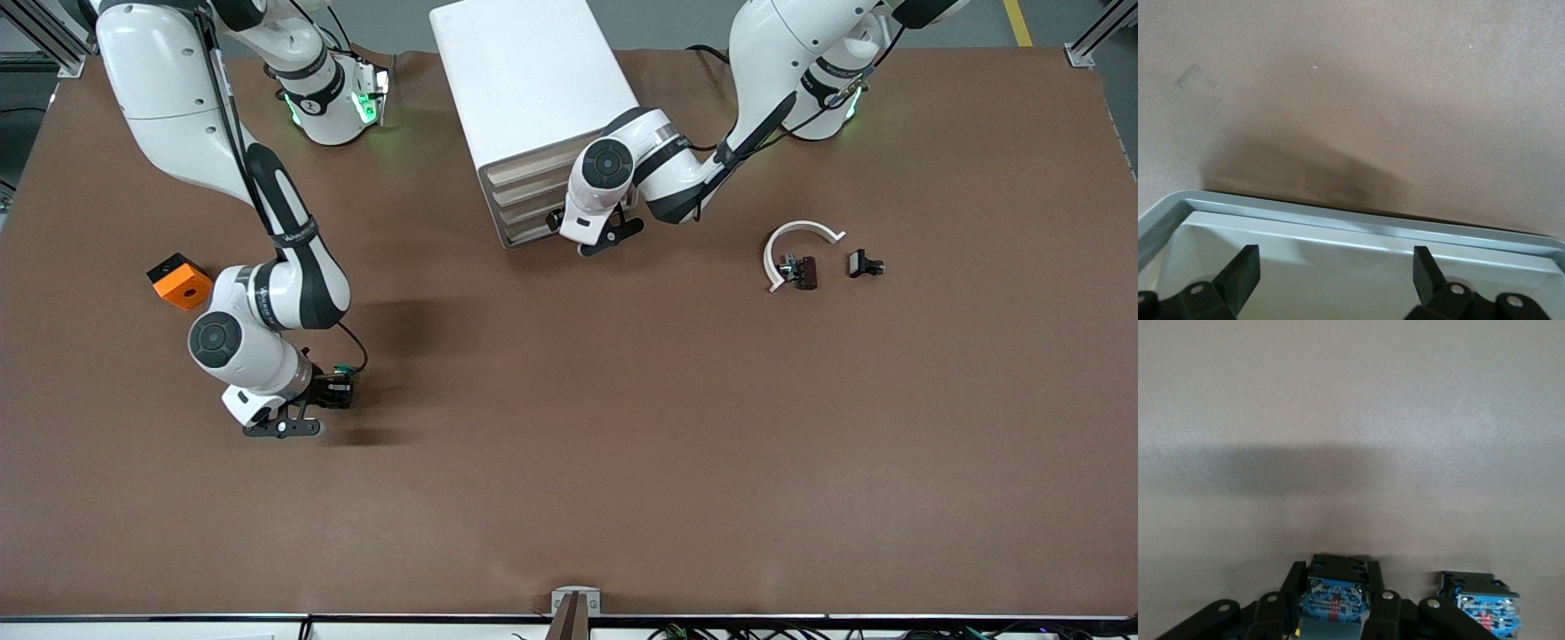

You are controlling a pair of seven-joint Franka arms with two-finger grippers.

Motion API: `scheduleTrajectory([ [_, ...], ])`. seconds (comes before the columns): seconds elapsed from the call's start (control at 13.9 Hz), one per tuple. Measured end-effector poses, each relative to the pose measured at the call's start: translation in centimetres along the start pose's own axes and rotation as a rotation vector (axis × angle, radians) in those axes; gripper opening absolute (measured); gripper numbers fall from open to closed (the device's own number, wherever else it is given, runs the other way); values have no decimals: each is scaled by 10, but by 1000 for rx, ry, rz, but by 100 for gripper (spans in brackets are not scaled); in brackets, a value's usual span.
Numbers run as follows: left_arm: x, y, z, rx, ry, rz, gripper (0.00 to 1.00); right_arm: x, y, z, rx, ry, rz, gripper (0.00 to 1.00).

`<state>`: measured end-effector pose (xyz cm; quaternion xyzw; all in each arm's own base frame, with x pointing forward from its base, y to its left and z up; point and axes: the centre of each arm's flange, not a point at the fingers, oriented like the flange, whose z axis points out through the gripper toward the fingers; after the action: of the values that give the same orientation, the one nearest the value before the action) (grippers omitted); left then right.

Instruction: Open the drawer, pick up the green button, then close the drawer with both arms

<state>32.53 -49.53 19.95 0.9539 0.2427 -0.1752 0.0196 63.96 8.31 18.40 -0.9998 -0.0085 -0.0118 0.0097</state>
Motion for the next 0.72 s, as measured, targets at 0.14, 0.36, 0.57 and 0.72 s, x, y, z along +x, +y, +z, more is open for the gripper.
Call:
scheduleTrajectory([
  [0.14, 1, 4, -4, -11, 0, -42, 100, 0, -2, 0, 1, 1, -2, 41],
  [0.36, 24, 16, -25, -30, 16, -114, 100, -1, -12, 0, 4, 2, -18, 41],
  [0.57, 104, 25, -87, -25, 68, -233, 100, -2, -17, 0, 4, 1, -25, 41],
  [0.72, 157, 16, -141, -8, 122, -309, 100, -2, -17, 0, 4, 0, -25, 41],
])
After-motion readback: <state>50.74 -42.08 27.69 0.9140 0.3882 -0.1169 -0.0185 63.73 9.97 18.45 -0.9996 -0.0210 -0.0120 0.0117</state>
